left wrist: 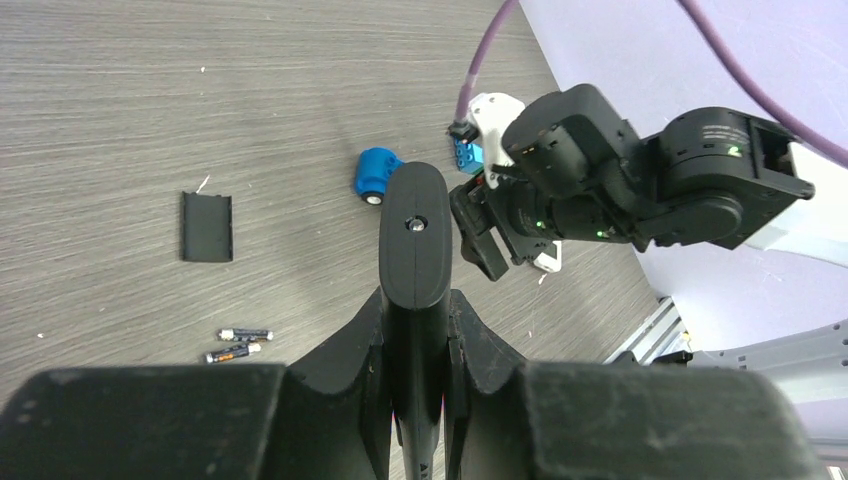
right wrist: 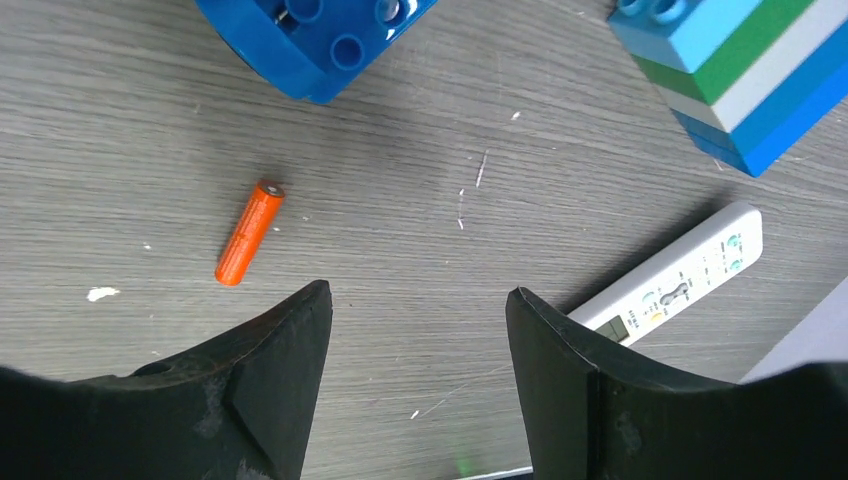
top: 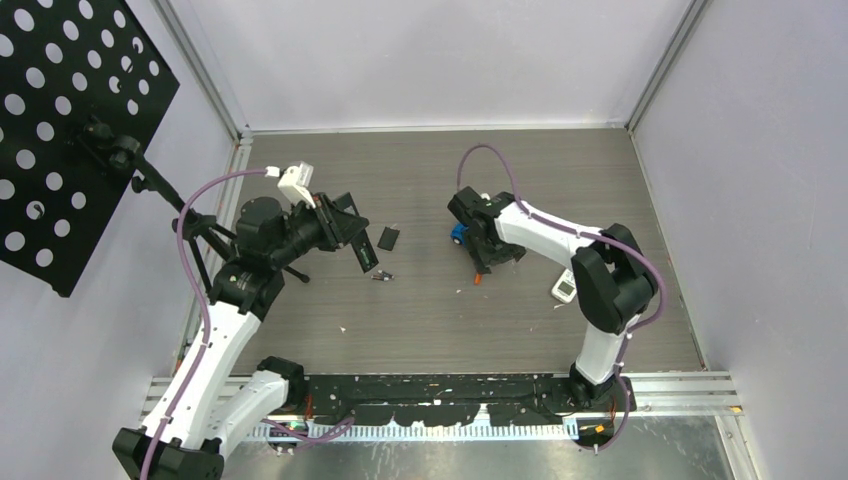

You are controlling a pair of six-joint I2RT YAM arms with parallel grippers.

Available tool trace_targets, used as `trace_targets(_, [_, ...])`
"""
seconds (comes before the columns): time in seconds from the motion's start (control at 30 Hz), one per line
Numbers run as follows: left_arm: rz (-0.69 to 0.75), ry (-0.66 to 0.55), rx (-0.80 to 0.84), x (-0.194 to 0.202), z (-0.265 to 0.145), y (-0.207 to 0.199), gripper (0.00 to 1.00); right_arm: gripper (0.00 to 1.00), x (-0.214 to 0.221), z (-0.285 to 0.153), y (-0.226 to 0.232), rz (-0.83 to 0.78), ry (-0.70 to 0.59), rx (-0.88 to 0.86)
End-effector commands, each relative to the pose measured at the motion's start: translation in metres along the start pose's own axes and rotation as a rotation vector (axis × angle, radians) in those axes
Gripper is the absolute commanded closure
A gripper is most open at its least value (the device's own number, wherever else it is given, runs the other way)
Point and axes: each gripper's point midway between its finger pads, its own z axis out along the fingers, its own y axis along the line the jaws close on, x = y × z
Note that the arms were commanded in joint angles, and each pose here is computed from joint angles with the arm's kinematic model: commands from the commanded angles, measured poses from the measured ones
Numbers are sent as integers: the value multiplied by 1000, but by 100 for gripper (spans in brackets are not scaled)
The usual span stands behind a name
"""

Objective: Load the batteries into the remote control
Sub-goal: Adjust the battery at the center of the board.

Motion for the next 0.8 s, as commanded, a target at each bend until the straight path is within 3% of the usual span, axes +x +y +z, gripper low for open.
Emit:
trace_targets(0.0, [39,-55,30,-21,-3,-12,100,30,9,7,4,-99,47,26])
trace_targets(0.77, [56,-56,-2,-21,-6,-8,100,30,-4,33,59,-158,-4,-171])
